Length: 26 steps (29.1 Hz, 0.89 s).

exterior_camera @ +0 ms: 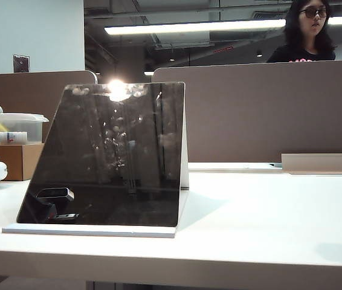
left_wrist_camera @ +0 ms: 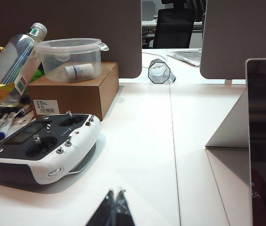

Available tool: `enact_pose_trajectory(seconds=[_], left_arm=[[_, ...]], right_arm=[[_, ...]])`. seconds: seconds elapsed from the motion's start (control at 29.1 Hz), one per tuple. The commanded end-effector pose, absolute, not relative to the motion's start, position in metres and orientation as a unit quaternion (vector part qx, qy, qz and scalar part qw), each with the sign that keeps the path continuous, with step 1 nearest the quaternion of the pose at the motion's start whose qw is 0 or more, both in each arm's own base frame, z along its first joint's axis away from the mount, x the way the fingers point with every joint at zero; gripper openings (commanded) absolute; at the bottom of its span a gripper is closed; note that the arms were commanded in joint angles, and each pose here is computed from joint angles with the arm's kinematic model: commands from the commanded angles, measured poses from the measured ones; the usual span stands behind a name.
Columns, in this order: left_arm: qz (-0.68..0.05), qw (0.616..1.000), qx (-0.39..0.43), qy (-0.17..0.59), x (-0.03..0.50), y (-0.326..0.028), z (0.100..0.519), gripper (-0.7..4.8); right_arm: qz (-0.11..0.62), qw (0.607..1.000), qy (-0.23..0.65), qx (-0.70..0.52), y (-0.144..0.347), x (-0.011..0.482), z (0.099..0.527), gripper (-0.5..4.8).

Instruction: Push the center of the mirror on the table forward to move it for a short distance.

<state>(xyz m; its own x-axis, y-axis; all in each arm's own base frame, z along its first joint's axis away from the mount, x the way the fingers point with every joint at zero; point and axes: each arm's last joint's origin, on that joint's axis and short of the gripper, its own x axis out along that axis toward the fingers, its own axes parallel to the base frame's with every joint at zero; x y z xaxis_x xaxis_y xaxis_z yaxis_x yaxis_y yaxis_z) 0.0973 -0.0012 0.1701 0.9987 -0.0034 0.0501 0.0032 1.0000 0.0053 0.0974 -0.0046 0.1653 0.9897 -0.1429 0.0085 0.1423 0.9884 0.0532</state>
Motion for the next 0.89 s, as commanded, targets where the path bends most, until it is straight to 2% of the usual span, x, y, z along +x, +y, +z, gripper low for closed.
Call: enact_pose_trajectory(seconds=[0.03, 0.31, 0.45, 0.59, 0.79, 0.89], left_arm=[[0.0, 0.999, 0.001, -0.032, 0.097, -0.001, 0.171, -0.05], [0.0, 0.999, 0.001, -0.033, 0.097, -0.001, 0.171, -0.05], [-0.023, 0.998, -0.053, -0.032, 0.097, -0.002, 0.172, -0.05], [-0.046, 0.995, -0.087, -0.029, 0.097, -0.004, 0.171, -0.05], [-0.064, 0.98, -0.187, -0.022, 0.097, -0.004, 0.172, -0.05], [-0.13, 0.967, -0.218, -0.01, 0.096, -0.008, 0.173, -0.05]], right_arm=[[-0.071, 0.997, -0.009, 0.026, -0.005, 0.098, 0.165, -0.05], [-0.071, 0.997, -0.009, 0.026, -0.005, 0.098, 0.165, -0.05], [-0.059, 0.998, -0.006, 0.026, -0.002, 0.098, 0.165, -0.05], [0.004, 0.999, 0.031, 0.021, 0.013, 0.102, 0.159, -0.05], [0.177, 0.981, 0.075, -0.001, 0.051, 0.094, 0.151, -0.05], [0.249, 0.965, 0.083, -0.01, 0.064, 0.087, 0.15, -0.05]])
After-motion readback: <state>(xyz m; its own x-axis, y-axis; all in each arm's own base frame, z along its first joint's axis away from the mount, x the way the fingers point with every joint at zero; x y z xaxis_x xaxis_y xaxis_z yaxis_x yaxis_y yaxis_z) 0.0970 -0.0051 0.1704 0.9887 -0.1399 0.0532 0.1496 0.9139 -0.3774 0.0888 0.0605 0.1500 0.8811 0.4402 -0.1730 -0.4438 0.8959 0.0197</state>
